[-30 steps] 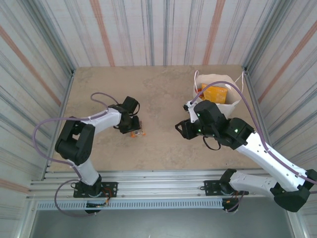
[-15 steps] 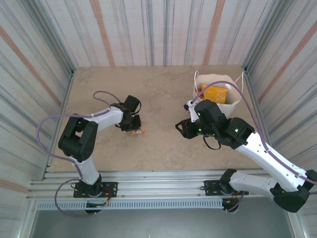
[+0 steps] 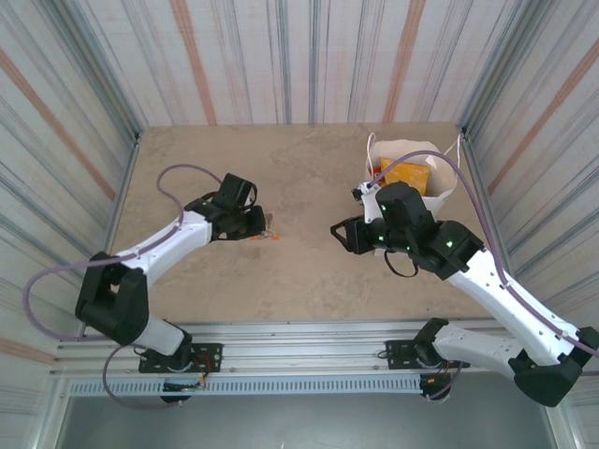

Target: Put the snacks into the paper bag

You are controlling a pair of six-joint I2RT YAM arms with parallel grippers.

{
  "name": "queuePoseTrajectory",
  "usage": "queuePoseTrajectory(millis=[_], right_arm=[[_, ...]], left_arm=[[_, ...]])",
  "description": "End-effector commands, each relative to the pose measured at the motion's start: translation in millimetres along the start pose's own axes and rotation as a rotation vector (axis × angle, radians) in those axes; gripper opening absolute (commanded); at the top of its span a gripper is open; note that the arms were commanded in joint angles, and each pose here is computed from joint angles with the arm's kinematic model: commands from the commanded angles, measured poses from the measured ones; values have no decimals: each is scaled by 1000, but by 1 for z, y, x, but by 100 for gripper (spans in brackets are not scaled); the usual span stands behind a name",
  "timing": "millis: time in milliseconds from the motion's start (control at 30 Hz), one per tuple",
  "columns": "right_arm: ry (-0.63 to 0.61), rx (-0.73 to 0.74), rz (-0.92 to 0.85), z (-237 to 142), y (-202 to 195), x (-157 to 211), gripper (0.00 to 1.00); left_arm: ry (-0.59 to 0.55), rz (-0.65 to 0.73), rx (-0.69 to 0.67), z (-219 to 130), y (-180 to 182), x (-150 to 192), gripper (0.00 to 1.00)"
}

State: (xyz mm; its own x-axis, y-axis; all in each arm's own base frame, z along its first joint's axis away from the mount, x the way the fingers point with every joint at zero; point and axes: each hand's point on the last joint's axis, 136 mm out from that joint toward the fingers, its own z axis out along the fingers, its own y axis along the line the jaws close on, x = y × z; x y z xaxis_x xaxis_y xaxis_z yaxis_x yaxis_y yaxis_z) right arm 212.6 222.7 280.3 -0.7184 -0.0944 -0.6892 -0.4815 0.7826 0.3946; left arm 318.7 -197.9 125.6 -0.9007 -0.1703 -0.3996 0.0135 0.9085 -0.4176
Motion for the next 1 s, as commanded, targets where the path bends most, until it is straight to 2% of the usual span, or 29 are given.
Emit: queuePoseTrajectory(millis=[0, 300, 400, 600, 800, 900, 967], right_arm=[[3, -58, 37, 4, 7, -2, 50], [37, -155, 99, 22, 22, -13, 51], [44, -172, 131, 30, 23, -21, 52], [37, -237, 147, 42, 36, -36, 52], [12, -259, 160, 47, 37, -45, 52], [3, -256, 165, 48, 35, -47, 46], [-9, -249, 167, 47, 33, -50, 36]], left_arm=[[-59, 52, 161, -21, -30, -6, 0], [-235, 209, 568, -89, -104, -20, 0], [-278, 251, 662, -110, -125, -22, 0], [-293, 338, 748, -130, -158, -17, 0], [-305, 355, 811, -137, -176, -14, 1], [-307, 361, 837, -139, -184, -14, 1], [-300, 369, 840, -138, -188, -12, 2]])
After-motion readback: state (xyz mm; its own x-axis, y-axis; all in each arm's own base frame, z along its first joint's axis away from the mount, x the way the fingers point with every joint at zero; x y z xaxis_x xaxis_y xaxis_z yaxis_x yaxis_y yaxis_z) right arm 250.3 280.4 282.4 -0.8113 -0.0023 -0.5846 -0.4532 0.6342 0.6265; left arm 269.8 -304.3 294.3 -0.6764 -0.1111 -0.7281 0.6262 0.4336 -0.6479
